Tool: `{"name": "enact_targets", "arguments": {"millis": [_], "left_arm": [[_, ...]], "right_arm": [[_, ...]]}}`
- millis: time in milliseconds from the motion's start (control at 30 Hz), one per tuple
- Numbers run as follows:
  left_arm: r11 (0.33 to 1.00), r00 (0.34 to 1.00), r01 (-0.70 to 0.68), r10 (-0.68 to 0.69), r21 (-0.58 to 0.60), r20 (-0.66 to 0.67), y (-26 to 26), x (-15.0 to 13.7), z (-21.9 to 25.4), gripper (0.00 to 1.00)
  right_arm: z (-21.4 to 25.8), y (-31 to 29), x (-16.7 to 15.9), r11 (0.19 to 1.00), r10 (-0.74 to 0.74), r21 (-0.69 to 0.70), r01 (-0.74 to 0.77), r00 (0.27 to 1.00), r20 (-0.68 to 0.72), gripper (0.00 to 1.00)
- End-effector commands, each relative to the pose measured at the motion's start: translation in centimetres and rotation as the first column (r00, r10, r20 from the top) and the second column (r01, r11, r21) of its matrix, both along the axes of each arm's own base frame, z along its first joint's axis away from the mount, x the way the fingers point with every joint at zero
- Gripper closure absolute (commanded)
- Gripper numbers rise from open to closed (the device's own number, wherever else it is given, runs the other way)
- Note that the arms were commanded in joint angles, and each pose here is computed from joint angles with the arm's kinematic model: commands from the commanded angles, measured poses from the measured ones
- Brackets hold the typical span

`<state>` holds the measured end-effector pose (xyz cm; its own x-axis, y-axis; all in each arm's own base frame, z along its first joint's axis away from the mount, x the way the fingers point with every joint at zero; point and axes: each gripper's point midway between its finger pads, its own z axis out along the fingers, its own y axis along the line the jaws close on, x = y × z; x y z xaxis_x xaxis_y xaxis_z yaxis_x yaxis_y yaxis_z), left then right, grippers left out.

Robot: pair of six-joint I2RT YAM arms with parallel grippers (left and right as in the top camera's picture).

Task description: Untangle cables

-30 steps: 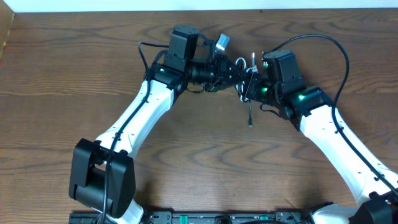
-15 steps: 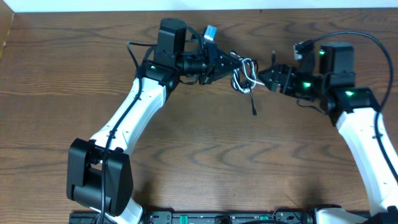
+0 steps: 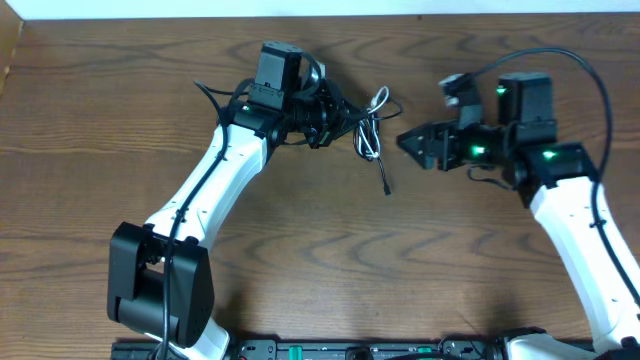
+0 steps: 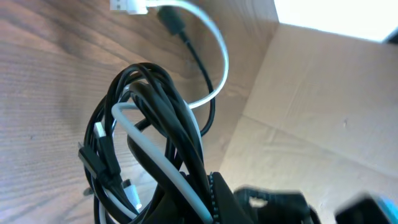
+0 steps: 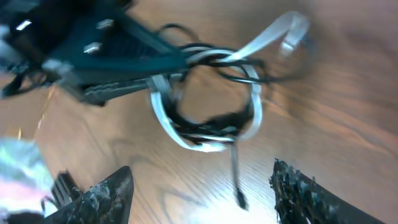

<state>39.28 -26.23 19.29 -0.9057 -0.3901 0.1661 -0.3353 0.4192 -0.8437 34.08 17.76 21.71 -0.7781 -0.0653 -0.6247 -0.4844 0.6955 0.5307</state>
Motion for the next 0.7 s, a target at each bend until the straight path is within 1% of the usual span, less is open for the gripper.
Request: {"name": "enact_targets", "arguments": {"millis": [0,133,233,367,467,567,633,667], "left_arm": [[0.995,0.986,-0.099,0.095,-0.029,-0.134,0.2,0.3,0.1,0.93],[0.985,0.94,-0.171,0.154,-0.028,-0.304,0.4,-0.7,-0.6,0.93],[0.979,0.904,-0.204,0.185,-0.008,-0.385,0.6,-1.3,-1.2,0.93],[0.976,0.893,-0.218,0.196,-0.009,-0.406,0.6,-1.4,-1.3,0.92],[0.975,0.89,-0.222,0.199,-0.008,-0.411,0.6,-1.4,-1.3,0.93],[0.974,0.888,-0.225,0.201,-0.009,-0.414,0.6,-1.4,-1.3,0.93],[0.974,0.885,-0.228,0.204,-0.009,-0.419,0.6,-1.4,-1.3,0.93],[0.974,0.885,-0.228,0.204,-0.009,-0.419,0.6,-1.4,-1.3,0.93]], "right_arm": [[-0.5,1.9,0.1,0.995,0.091,-0.038,-0.088,0.994,0.065,0.32],[-2.5,3.2,1.0,0.992,0.116,-0.051,-0.114,0.992,0.047,0.31],[-4.0,5.2,1.3,0.986,0.164,-0.04,-0.162,0.986,0.042,0.32],[-4.9,6.8,1.4,0.98,0.195,-0.047,-0.193,0.979,0.056,0.36],[-5.8,7.1,1.7,0.981,0.188,-0.052,-0.186,0.981,0.039,0.41],[-6.1,7.1,1.8,0.982,0.183,-0.05,-0.182,0.983,0.028,0.53],[-6.2,7.1,1.8,0.984,0.175,-0.048,-0.174,0.984,0.015,0.68],[-6.3,7.0,1.8,0.985,0.166,-0.05,-0.166,0.986,0.007,0.78]]}}
